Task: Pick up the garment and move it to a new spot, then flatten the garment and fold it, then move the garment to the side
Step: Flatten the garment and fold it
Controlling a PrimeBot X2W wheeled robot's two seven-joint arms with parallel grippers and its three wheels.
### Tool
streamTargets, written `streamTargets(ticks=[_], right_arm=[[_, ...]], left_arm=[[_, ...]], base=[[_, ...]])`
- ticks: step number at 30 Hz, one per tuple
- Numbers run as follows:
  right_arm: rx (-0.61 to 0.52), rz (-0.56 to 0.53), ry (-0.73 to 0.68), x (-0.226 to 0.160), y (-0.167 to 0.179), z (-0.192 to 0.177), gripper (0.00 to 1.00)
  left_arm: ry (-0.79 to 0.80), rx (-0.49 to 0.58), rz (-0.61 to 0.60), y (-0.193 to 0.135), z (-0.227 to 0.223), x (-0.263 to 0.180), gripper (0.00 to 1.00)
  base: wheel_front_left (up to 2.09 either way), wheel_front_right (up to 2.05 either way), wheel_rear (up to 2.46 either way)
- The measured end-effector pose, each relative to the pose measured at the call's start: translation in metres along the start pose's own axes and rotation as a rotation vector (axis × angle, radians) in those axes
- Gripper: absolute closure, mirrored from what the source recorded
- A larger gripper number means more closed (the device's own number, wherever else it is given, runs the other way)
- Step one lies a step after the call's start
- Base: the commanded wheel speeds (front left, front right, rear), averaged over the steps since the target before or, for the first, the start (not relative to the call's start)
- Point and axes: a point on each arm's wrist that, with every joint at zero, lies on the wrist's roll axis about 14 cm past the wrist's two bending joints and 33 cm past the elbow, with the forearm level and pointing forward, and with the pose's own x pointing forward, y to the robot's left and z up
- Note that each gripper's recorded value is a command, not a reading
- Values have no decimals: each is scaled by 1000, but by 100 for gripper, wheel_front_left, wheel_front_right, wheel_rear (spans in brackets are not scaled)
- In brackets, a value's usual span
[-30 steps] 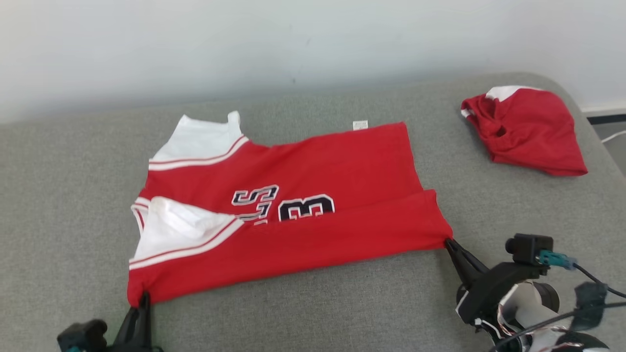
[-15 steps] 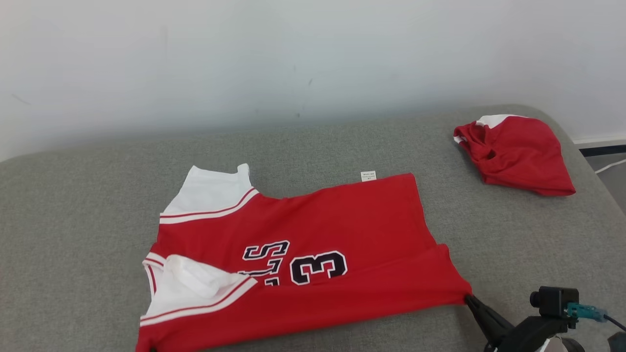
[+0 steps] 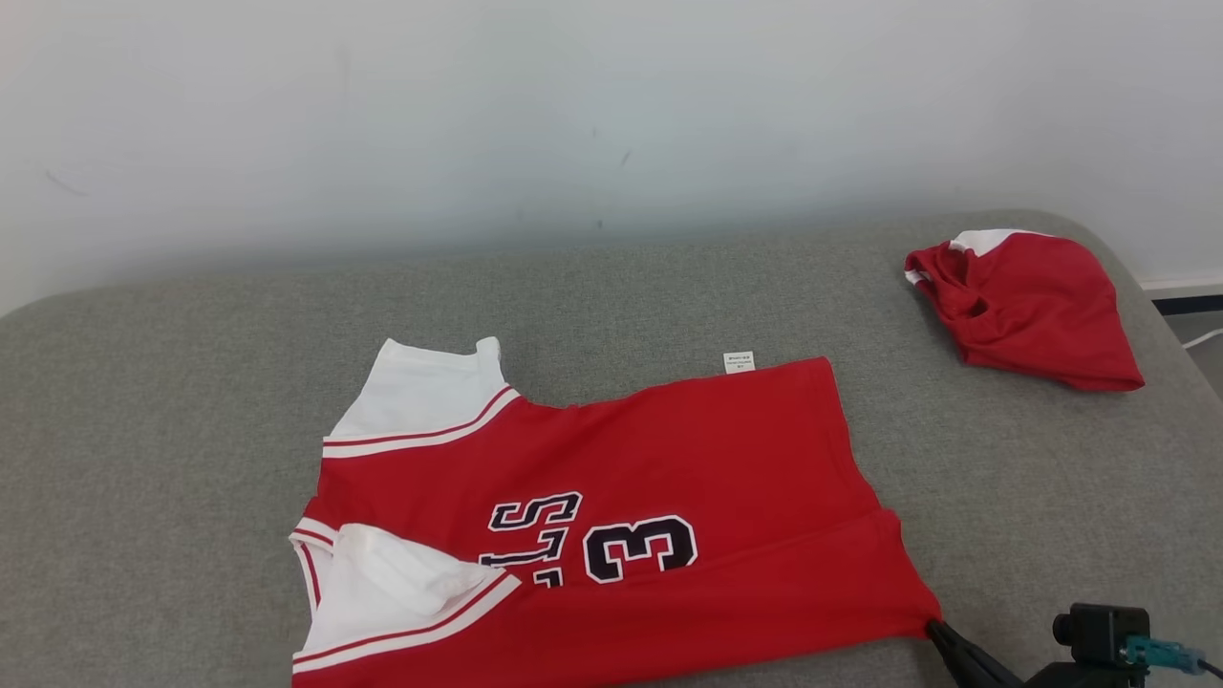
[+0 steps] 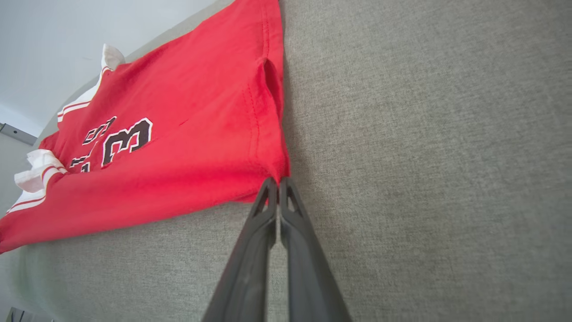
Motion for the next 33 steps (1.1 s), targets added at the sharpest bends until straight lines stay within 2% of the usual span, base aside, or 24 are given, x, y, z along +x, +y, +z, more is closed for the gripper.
streamTargets(ticks=[1,8,15,20,24,33], right_arm=[[-7,-3,0,0,-1,-1,0],[-70,12,-122,5,6,29,0],[-150,61,-290,12,28,71,0],[-224,62,-354,10,36,83,0],[-249,35,-416,6,37,94,0],[-273,13,-451,0,41,92,0]], left_arm=[[0,0,1,0,0,0,0],[-63,2,9,0,19,1,0],[-244,43,6,-7,77,-2,0],[-359,73,30,-10,112,-10,0],[-383,88,52,-9,119,-15,0],[-401,76,-39,-34,127,3,0]], base=[[0,0,0],[0,0,0],[0,0,0],[0,0,0],[0,0,0],[0,0,0]])
